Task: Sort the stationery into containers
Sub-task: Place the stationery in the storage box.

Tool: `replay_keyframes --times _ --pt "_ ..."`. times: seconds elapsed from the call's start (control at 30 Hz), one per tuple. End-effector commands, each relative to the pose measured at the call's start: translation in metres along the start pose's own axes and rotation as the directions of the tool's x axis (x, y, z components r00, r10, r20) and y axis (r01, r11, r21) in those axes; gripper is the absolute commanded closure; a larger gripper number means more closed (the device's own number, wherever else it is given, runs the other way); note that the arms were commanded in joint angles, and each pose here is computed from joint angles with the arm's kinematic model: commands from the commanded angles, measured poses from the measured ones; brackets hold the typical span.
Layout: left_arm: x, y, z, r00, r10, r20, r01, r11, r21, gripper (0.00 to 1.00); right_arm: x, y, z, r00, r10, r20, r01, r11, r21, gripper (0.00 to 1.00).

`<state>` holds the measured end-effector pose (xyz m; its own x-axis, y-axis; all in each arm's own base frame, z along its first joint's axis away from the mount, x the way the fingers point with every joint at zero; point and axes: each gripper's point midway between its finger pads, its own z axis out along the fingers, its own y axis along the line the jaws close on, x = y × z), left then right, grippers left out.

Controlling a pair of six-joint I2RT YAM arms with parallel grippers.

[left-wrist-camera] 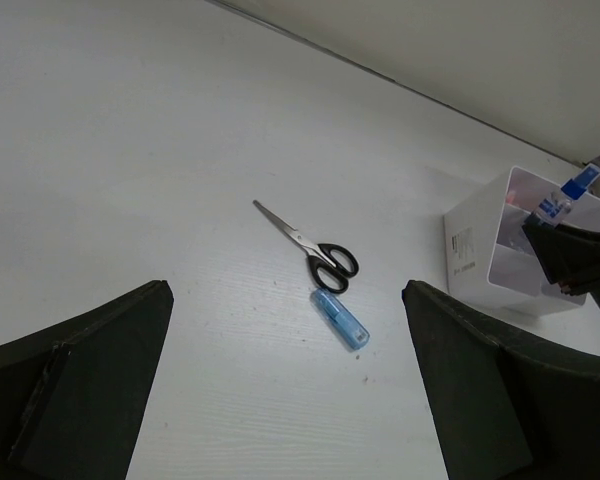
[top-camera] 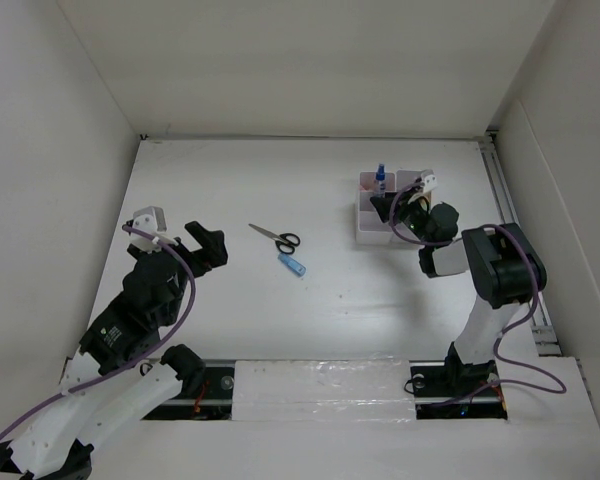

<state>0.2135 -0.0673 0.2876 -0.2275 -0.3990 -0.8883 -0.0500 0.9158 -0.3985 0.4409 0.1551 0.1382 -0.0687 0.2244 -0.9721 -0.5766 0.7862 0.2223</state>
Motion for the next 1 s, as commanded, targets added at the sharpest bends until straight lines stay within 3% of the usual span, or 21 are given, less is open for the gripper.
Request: replay_keyframes --times 0.0,0.4,0.6,0.8,0.9,0.97 --pt "-0.006 -0.005 0.0 1.0 -0.012 0.029 0.012 1.0 0.027 0.0 -0.095 0.032 -0.001 0.901 -0.188 0.39 0.232 0.97 -0.069 1.0" --pt "-0.008 -0.004 -0.002 0.999 -0.009 0.035 0.008 0.999 0.031 0.0 -0.093 0.036 -0.001 0.898 -0.21 0.386 0.252 0.966 -0.062 1.0" --pt "-0.007 -0.006 -0.002 1.0 -0.008 0.03 0.007 0.999 0.039 0.0 -0.091 0.038 -0.003 0.899 -0.21 0.385 0.256 0.964 -0.07 0.65" --pt "-0.009 -0.005 -0.004 0.999 -0.014 0.036 0.012 0.999 0.043 0.0 -0.099 0.049 -0.011 0.886 -0.215 0.411 0.27 0.96 -0.079 0.52" --pt "-0.009 -0.005 -0.004 0.999 -0.014 0.036 0.012 0.999 0.043 0.0 -0.1 0.051 -0.015 0.885 -0.216 0.413 0.271 0.959 -0.079 0.36" --pt "-0.009 -0.005 -0.004 0.999 -0.014 0.036 0.012 0.999 0.043 0.0 -0.106 0.053 -0.016 0.876 -0.221 0.428 0.279 0.957 -0.078 0.36"
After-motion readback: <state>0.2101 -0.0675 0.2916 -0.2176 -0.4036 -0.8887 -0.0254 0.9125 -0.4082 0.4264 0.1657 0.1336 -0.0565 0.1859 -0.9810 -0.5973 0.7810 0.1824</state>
